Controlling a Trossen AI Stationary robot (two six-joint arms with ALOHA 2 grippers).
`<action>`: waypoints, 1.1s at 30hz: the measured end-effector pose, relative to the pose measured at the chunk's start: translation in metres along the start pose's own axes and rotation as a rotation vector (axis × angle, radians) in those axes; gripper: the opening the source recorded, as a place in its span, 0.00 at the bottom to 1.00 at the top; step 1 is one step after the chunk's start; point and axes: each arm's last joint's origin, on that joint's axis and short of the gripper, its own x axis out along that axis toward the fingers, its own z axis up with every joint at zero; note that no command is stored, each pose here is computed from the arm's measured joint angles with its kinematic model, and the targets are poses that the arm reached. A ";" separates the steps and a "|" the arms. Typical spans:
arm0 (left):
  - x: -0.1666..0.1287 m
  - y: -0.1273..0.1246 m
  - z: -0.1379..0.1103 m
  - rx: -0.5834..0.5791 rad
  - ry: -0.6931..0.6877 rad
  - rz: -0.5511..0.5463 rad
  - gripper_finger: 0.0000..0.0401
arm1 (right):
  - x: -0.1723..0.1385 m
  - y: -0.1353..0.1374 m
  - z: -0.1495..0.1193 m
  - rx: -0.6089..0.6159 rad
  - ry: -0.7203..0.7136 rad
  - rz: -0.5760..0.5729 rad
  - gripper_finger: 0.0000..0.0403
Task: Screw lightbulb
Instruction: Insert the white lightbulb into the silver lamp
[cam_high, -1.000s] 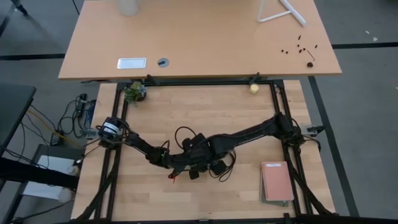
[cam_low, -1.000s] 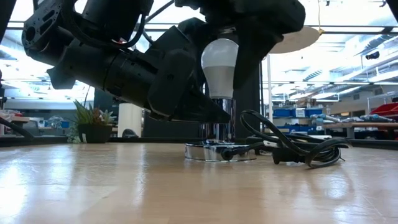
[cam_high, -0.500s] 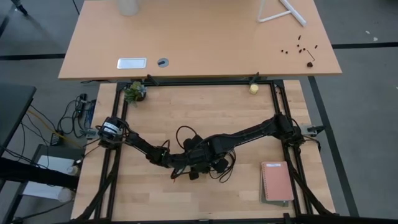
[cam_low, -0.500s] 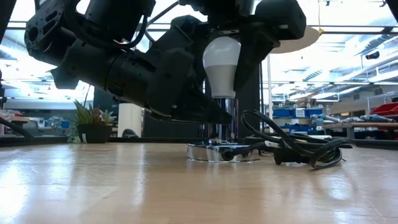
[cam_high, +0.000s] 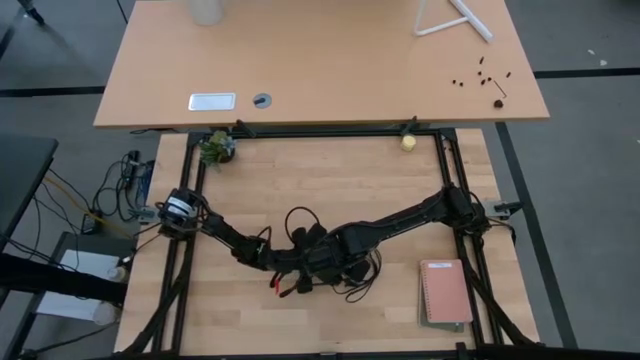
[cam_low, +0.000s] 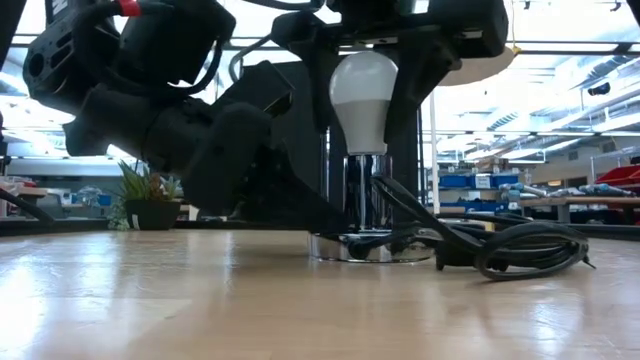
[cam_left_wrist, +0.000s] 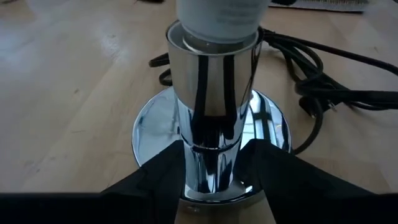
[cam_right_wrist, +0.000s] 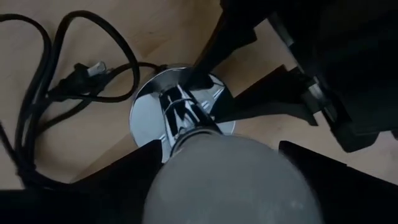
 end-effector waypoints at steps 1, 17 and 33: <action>0.000 0.000 0.000 0.001 -0.004 -0.002 0.51 | 0.000 -0.001 0.000 0.001 0.000 -0.001 0.81; -0.003 -0.004 0.008 0.054 -0.074 0.016 0.51 | -0.001 -0.003 -0.003 0.054 -0.003 -0.006 0.84; -0.042 0.000 0.007 0.035 -0.139 0.093 0.61 | -0.016 -0.007 -0.005 0.074 -0.057 -0.046 0.86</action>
